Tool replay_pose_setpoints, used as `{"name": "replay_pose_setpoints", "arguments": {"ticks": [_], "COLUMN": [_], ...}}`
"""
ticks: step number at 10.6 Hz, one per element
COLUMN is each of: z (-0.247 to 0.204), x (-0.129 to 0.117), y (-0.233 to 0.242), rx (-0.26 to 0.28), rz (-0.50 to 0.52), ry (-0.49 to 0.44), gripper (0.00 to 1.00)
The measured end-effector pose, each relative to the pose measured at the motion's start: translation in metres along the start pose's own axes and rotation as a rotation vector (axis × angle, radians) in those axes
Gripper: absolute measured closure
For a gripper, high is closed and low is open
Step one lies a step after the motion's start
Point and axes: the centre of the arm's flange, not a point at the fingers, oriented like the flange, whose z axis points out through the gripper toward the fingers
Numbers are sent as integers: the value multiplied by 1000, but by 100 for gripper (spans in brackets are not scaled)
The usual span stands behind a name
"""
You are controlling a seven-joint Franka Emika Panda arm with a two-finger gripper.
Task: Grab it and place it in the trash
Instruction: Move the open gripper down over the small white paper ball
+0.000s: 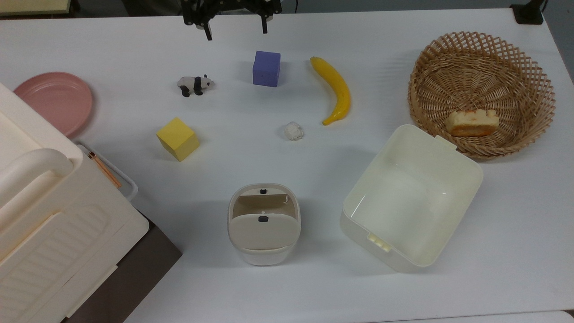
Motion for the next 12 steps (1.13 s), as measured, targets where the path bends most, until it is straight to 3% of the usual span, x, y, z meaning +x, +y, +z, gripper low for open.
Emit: {"name": "replay_pose_setpoints", "arguments": {"ticks": [3,7,12], "z": [22,93,200], "x": [0,7,27], "y": [-5,-4,-81], "rx": [0,0,-85], "rz": [-69,-103,-98], "ry": [-47,-173,-138], "gripper": [0,0,3]}}
